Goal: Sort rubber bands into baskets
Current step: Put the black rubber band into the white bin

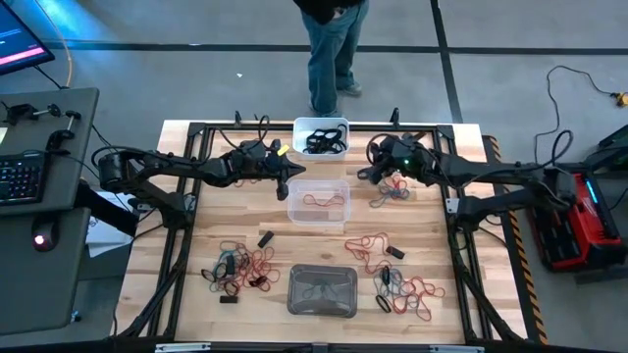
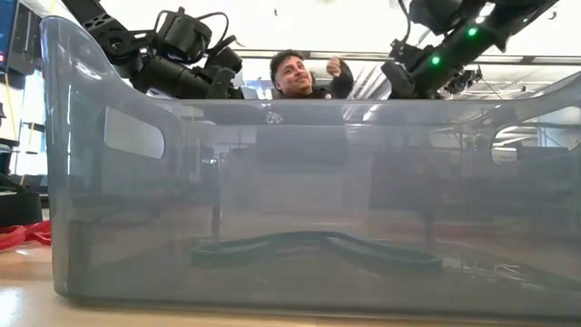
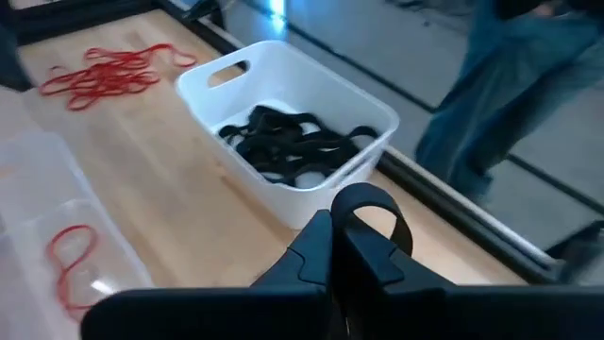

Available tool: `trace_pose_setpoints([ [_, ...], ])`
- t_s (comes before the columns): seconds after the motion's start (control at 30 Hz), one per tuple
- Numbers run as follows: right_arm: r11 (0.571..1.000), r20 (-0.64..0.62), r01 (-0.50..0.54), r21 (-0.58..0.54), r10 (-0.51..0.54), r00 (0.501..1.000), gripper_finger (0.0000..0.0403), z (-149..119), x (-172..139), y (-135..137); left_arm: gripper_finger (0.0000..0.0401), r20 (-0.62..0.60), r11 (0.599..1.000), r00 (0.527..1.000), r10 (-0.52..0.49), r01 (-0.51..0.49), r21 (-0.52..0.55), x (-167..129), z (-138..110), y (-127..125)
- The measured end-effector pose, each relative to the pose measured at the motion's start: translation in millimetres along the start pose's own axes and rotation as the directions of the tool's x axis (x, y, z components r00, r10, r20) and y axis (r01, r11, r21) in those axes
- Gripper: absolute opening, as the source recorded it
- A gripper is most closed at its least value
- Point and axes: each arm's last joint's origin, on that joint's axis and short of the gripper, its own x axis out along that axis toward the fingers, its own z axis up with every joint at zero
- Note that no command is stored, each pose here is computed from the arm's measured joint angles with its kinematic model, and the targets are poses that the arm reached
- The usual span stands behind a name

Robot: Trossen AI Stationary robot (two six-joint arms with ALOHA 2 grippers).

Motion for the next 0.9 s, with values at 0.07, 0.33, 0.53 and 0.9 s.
trace_pose_setpoints([
  [0.07, 0.999, 0.012, 0.035, -0.004, -0.035, 0.999, 0.0001, 1, -5, 0, 0.0, -0.003, 1.0, 1.0, 0.0, 0.0, 0.0, 0, 0, 0],
  [0.33, 0.989, 0.096, 0.147, 0.005, -0.147, 0.984, 0.0, 5, -24, 1, 0.0, -0.014, 1.0, 1.0, -0.002, 0.002, -0.002, 0, -1, 0],
  [0.53, 0.964, 0.152, 0.267, 0.019, -0.267, 0.952, 0.0, 6, -35, 5, 0.0, -0.02, 1.0, 1.0, -0.002, 0.002, -0.003, 0, -2, 0],
  [0.9, 0.97, 0.106, 0.243, 0.021, -0.244, 0.964, 0.0, -3, -25, 16, 0.0, -0.02, 1.0, 1.0, -0.007, 0.007, -0.008, 0, -2, -2],
])
